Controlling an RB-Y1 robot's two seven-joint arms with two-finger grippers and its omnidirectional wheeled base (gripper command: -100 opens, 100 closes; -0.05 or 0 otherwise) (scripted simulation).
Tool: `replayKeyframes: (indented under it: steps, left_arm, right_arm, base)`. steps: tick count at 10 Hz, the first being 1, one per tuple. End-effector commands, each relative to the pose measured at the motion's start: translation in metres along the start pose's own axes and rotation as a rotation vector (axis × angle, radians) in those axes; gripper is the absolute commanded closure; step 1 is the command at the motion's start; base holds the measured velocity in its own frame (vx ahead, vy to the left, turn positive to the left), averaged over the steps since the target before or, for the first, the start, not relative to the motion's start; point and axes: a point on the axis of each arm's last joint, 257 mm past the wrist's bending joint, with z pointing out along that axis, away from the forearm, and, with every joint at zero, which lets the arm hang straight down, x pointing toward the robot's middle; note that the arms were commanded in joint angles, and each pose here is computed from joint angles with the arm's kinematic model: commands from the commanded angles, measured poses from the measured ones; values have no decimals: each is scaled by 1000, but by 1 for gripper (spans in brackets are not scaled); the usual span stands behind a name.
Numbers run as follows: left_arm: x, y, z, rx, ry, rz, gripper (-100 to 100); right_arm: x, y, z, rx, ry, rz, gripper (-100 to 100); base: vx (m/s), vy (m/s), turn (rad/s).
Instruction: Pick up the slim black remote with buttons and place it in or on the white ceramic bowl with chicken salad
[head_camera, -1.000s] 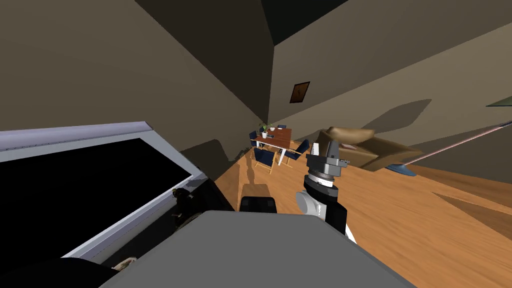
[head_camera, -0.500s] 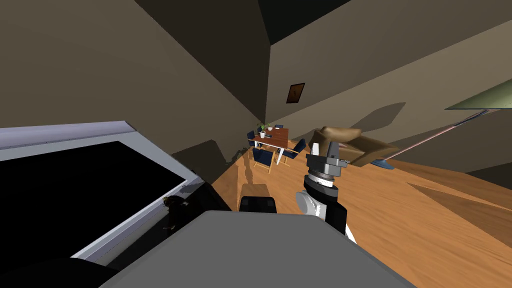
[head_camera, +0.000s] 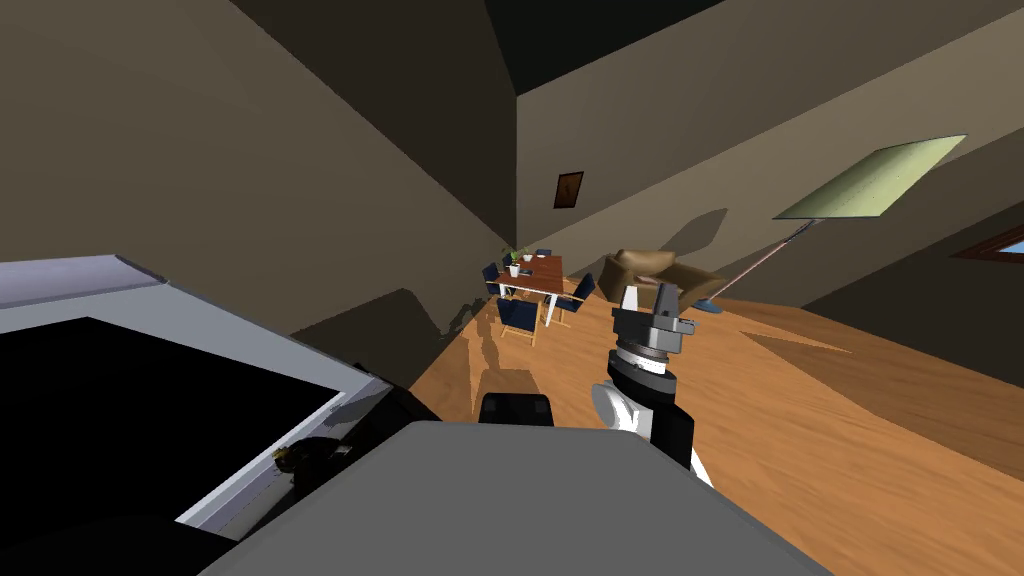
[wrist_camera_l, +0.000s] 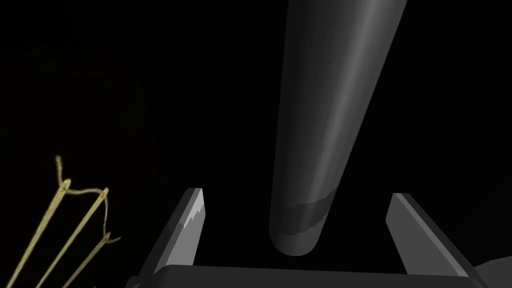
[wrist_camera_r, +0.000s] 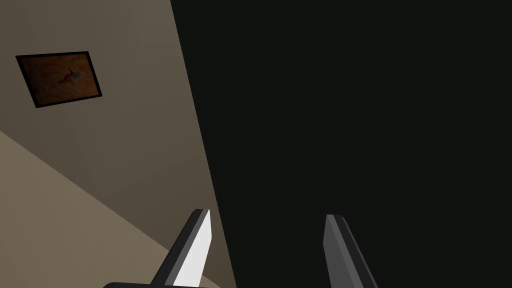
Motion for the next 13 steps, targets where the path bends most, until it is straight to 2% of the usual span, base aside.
replayKeyframes:
  steps: [1,5,6,7,9,10,11,13]
  left_arm:
    - [21,21,-5,-39,40,29,-100]
    - [21,20,-5,-40,39,27,-100]
    - [21,20,-5,-39,39,28,0]
    - [30,11,5,-38,38,24,-100]
    - [44,-5,19,-36,40,20,-100]
    - [38,1,16,-39,39,20,-100]
    - [39,1,16,-41,39,22,100]
    - [39,3,16,-44,38,21,100]
  right_arm:
    - [0,0,0,0,0,0,0]
    - [0,0,0,0,0,0,0]
    - [0,0,0,0,0,0,0]
    - [0,0,0,0,0,0,0]
    - [0,0,0,0,0,0,0]
    - [0,0,0,0,0,0,0]
    - [0,0,0,0,0,0,0]
    - [0,0,0,0,0,0,0]
  base:
    - [49,97,-192]
    - [4,22,-20]
    - [0,0,0]
    - [-29,41,-23]
    - [-35,6,-111]
    - [-8,-1,-17]
    - [-2,-2,11]
    - [0,0,0]
